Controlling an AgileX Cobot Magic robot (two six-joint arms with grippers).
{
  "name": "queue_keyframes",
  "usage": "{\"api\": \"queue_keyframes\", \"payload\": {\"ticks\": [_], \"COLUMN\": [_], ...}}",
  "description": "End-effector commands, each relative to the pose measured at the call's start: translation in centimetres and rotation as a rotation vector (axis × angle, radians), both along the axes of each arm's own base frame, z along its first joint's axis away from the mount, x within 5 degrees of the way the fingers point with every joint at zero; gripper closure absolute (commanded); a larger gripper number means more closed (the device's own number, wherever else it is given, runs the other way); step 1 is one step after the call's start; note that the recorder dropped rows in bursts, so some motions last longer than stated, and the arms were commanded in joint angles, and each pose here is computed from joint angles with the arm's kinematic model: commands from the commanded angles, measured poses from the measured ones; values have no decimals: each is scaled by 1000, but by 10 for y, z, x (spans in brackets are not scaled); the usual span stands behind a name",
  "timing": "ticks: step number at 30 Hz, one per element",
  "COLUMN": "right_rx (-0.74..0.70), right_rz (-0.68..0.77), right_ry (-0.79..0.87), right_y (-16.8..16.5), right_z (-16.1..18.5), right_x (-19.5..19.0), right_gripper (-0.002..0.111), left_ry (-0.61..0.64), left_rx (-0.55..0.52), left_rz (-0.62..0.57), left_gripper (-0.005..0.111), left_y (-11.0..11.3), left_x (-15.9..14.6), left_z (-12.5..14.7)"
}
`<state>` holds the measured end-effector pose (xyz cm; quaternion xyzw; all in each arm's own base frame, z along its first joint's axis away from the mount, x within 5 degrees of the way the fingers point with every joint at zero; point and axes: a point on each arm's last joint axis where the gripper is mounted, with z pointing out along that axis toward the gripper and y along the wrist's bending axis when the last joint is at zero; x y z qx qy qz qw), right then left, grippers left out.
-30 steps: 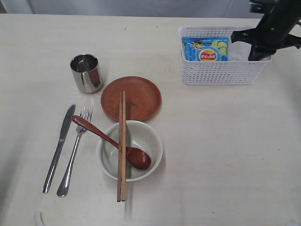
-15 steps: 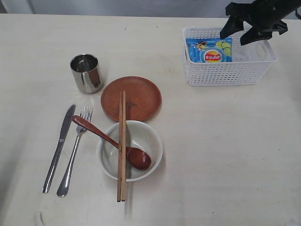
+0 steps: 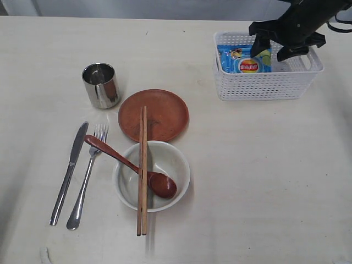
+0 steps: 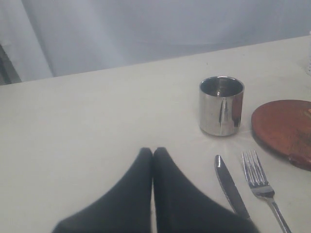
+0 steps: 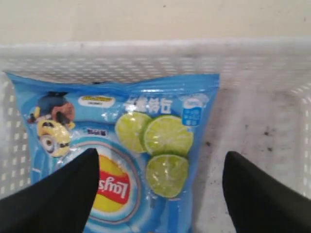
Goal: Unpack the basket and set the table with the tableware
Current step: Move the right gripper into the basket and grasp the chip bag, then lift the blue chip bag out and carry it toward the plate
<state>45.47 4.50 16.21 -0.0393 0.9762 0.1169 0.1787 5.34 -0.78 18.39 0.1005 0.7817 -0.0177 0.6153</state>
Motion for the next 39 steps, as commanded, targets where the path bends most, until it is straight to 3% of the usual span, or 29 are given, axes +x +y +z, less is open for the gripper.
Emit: {"api": "queue_keyframes", "payload": {"ticks": [1, 9, 11, 14, 19, 20, 28, 39], "right_rx": [-35, -41, -51, -56, -65, -65, -65, -61], "right_rz": [-27, 60, 94, 116, 147, 150, 157, 157], "right_ry": [20, 41, 30, 26, 43, 48, 38, -79], "right_y": [-5, 9, 13, 17, 17, 17, 17, 17], "right_z": [-9, -26, -26, -26, -27, -27, -16, 42], "right_x": [0, 0, 0, -1, -3, -3, -5, -13], "right_gripper": [42, 42, 47, 64, 106, 108, 109, 109], "left_ry": [-7, -7, -7, -7, -7, -7, -7, -7], "left_rx": [-3, -3, -3, -3, -3, -3, -3, -3], "left_rz": [2, 2, 2, 2, 2, 2, 2, 2], "left_gripper": [107, 107, 107, 107, 107, 107, 107, 107], "left_y": [0, 0, 0, 0, 0, 0, 0, 0], "left_x": [0, 0, 0, 0, 0, 0, 0, 0], "left_z": [0, 0, 0, 0, 0, 0, 0, 0]}}
